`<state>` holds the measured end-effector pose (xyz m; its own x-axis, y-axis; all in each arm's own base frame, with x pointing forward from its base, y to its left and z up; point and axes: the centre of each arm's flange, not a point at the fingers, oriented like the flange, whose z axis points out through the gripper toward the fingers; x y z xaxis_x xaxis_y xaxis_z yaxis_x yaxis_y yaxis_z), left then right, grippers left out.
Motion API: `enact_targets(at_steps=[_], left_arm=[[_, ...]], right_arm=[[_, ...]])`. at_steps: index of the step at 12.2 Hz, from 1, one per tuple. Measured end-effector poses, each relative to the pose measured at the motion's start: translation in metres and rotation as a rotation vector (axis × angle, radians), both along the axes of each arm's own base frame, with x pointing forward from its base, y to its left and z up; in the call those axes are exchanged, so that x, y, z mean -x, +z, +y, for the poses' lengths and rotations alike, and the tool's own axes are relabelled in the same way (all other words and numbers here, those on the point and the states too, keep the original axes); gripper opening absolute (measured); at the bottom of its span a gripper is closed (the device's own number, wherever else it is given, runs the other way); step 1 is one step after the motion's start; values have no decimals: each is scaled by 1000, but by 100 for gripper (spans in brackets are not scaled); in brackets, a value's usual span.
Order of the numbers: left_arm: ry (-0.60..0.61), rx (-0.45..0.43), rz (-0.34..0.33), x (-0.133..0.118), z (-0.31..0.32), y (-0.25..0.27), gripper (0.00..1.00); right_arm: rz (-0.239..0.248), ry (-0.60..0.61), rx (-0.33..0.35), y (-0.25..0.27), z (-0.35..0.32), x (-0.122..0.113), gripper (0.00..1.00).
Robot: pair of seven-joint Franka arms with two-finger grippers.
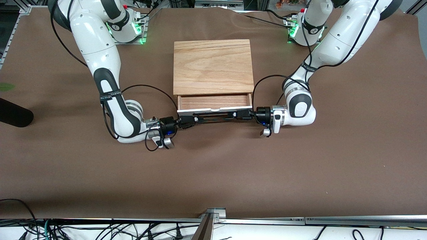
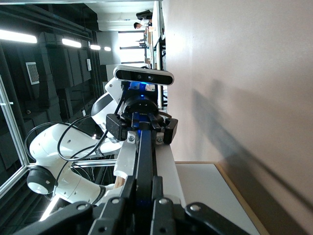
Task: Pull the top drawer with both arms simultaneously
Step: 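Pull the handle with both grippers to slide the white drawer out, then open both grippers and release the black handle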
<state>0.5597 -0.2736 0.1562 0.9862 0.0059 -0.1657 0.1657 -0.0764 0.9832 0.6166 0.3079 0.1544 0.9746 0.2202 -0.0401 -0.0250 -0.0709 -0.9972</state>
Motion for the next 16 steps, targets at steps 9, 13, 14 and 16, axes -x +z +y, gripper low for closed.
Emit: enact_targets(at_steps=[9, 13, 14, 16], left_arm=[[-1, -13, -5, 0, 0, 4, 24], [12, -6, -13, -3, 14, 21, 70], [14, -4, -15, -4, 16, 25, 81], [17, -1, -15, -5, 19, 31, 100]], right_arm=[[8, -1, -7, -6, -1, 1, 18], [13, -15, -16, -9, -2, -2, 18], [15, -16, -16, -10, -2, -2, 18], [17, -20, -14, -10, -2, -3, 18]])
